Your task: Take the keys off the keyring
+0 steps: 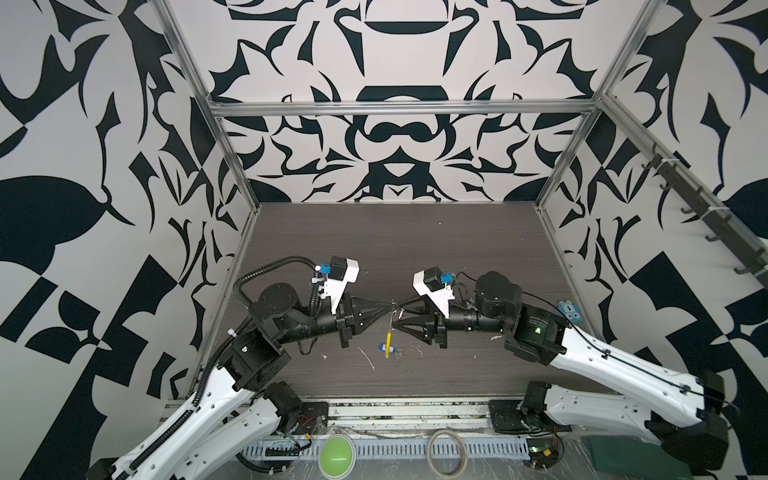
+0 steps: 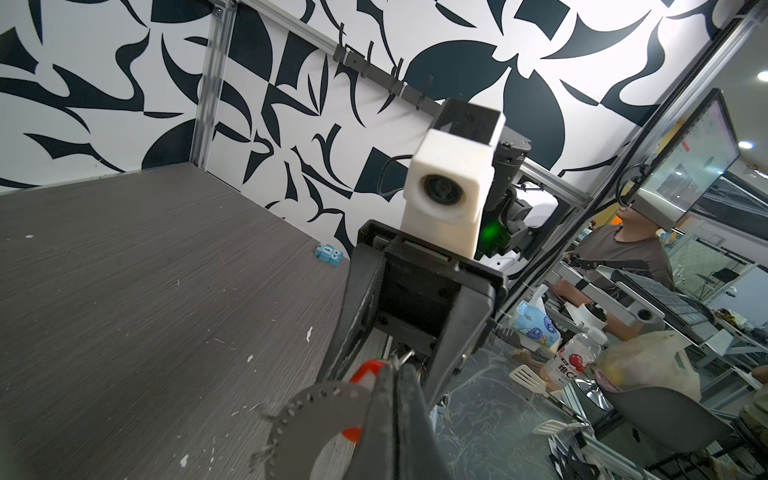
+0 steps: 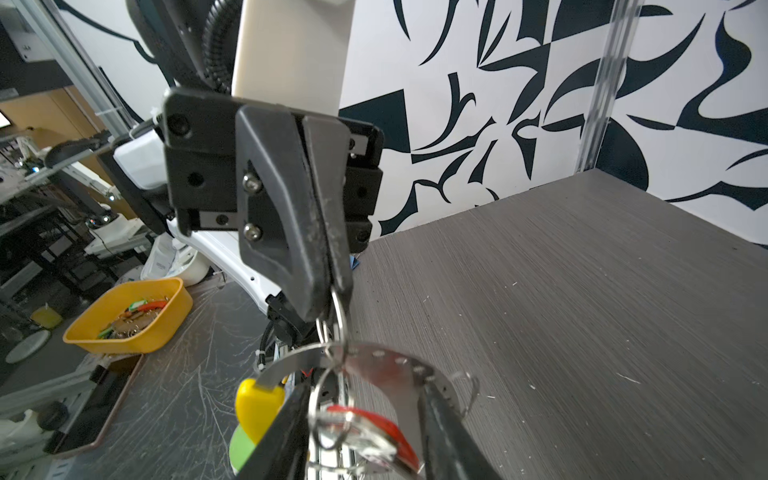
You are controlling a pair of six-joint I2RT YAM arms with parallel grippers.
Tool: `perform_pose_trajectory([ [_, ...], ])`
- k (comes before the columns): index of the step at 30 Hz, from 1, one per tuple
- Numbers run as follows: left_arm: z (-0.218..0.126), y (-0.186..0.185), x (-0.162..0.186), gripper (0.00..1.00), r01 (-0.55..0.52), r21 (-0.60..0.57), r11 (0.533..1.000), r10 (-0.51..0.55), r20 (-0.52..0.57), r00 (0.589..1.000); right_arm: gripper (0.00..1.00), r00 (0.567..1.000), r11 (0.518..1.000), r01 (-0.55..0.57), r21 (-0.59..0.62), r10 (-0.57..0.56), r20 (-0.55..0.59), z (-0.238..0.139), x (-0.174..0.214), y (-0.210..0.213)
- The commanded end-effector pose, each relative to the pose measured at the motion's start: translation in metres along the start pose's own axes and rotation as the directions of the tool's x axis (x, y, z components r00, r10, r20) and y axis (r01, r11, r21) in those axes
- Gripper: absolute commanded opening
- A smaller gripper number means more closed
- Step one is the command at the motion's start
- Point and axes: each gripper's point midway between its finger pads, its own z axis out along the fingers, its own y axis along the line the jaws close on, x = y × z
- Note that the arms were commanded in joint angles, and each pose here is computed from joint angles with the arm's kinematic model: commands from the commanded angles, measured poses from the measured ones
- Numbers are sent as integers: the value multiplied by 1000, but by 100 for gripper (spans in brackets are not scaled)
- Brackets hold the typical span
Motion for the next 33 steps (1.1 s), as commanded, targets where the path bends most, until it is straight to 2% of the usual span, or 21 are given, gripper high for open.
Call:
perform_pose_trajectory([
  [1, -2, -6, -3, 0, -24, 28, 999, 23, 24, 999, 38, 994, 997, 61, -39, -57, 93, -8, -35, 16],
  [16, -3, 1, -6, 0, -32, -20, 999, 33, 43, 999, 0, 997, 998, 49, -32, -47, 62, -9, -30, 18],
  [33, -5, -13, -15, 0, -38, 47, 998, 34, 83, 996, 0, 1000, 991, 7, -132, -9, -13, 16, -13, 21],
])
